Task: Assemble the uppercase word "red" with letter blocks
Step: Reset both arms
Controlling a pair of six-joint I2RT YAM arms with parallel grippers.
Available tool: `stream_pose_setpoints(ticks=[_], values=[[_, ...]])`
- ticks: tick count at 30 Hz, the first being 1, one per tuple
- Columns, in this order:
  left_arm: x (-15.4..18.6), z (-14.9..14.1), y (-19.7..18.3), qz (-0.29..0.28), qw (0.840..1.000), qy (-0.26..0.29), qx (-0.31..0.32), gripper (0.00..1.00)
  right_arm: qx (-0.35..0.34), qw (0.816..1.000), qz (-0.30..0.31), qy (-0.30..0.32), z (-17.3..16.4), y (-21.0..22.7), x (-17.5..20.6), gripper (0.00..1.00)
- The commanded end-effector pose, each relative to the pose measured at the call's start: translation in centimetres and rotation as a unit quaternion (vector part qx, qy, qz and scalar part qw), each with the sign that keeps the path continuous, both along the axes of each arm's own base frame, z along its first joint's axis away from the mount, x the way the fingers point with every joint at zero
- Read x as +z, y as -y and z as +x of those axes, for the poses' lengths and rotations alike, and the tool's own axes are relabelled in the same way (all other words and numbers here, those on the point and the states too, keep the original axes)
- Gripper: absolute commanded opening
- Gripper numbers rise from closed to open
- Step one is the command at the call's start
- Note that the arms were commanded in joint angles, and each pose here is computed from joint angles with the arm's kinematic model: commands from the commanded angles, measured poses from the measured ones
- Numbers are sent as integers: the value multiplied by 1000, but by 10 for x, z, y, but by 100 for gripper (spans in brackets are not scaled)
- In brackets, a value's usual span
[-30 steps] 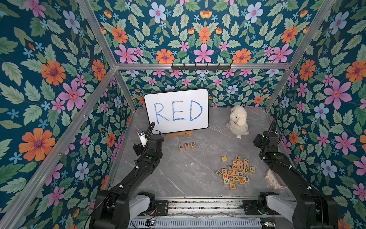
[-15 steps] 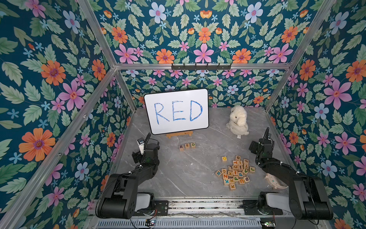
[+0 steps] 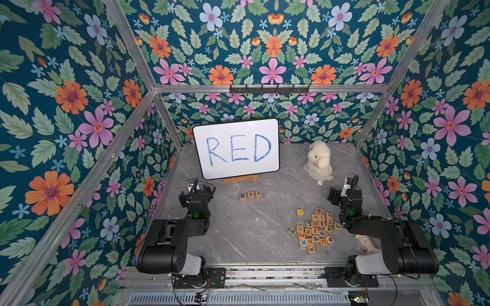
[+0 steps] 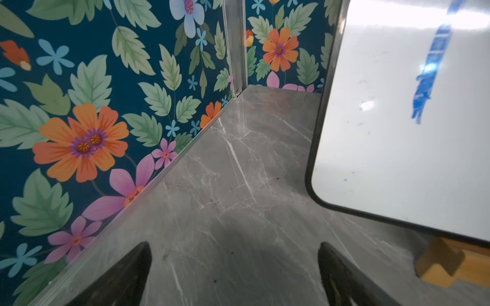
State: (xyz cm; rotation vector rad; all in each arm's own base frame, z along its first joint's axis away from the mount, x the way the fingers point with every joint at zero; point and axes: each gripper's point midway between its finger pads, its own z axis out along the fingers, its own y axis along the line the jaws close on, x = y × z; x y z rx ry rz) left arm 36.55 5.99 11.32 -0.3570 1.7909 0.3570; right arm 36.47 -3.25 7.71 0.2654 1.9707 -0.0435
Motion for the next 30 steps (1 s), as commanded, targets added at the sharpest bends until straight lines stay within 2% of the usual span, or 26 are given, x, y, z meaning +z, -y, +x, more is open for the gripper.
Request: stream_pose_setpoints(ticks=[1, 3, 5, 7, 30], values=[[14, 5, 14, -8, 996, 70, -56, 99, 19, 999, -7, 41, 8, -5, 20, 89], [3, 9, 26, -7, 994, 53, -94, 99, 18, 998, -12, 55, 9, -4, 23, 92], [5, 14, 29, 0, 993, 61, -103, 99, 17, 999, -10, 47, 8, -4, 21, 99], [-4, 18, 27, -8, 995, 30, -96, 99, 17, 998, -11, 52, 9, -4, 23, 99], [-1, 18, 26, -5, 995, 39, -95, 99, 21, 998, -20, 49, 10, -7, 22, 99]])
